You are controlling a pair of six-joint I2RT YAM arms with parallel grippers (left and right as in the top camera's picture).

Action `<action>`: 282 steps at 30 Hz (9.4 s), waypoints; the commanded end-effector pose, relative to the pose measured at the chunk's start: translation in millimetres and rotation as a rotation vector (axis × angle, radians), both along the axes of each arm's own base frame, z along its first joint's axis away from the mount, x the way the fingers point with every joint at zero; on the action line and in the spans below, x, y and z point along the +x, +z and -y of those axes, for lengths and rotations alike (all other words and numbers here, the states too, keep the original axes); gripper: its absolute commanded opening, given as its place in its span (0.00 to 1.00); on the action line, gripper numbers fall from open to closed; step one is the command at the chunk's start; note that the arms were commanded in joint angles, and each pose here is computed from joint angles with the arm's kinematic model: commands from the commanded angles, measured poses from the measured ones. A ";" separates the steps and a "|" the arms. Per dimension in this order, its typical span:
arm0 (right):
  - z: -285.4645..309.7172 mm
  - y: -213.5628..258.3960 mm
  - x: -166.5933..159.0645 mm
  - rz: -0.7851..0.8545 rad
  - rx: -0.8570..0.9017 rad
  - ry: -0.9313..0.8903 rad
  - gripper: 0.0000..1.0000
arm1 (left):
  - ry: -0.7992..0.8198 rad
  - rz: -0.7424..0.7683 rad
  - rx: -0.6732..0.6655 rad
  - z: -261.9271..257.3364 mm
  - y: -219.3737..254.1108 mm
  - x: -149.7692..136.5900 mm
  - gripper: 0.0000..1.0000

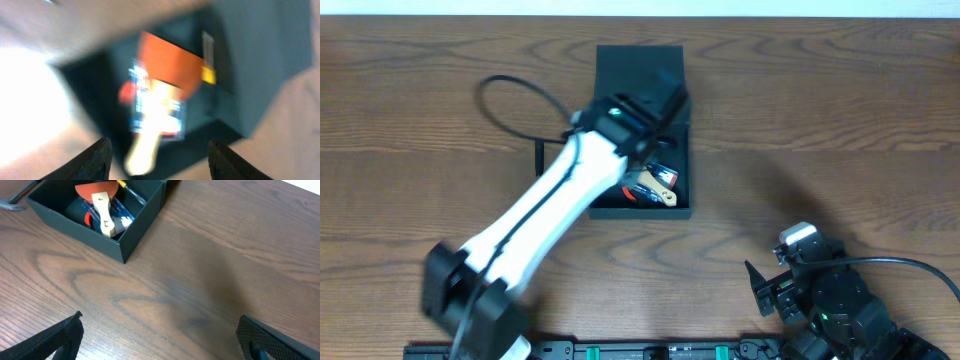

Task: Pack container
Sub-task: 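Release the screwdriver and move the left gripper over the hammer, then lower the left gripper and grasp the hammer's metal shaft, then carry the hammer right and lower it into the black box, then open the left gripper and lift it out of the box, then raise both grippers to the box lid's two sides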

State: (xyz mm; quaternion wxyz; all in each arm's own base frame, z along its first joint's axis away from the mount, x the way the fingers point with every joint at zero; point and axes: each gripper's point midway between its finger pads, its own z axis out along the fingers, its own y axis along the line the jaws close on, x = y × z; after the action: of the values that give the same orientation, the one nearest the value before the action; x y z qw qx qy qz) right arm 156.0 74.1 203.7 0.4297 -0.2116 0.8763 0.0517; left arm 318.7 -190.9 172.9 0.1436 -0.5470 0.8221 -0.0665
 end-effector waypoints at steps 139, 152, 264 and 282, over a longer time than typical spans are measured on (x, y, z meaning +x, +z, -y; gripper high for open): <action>2.7 1.9 1.7 0.008 0.008 -0.024 0.99 | -0.267 0.114 -0.103 51.7 -100.2 34.4 0.06; 2.7 1.9 1.7 0.008 0.008 -0.024 0.99 | -0.134 0.109 -0.248 72.5 -106.6 40.6 0.06; -17.8 22.7 318.1 -0.186 0.730 -0.462 0.02 | -0.217 0.476 -0.281 -145.1 7.2 139.7 0.05; -26.2 -120.9 358.0 -0.690 1.116 -0.701 0.01 | -0.028 0.284 -0.761 -128.4 -100.3 187.2 0.05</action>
State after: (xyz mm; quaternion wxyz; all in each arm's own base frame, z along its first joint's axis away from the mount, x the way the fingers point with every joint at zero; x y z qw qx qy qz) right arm 511.0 92.2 87.6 0.2075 0.3256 0.8428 0.3750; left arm 497.9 -51.3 68.0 0.0739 -0.5357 0.7329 -0.4128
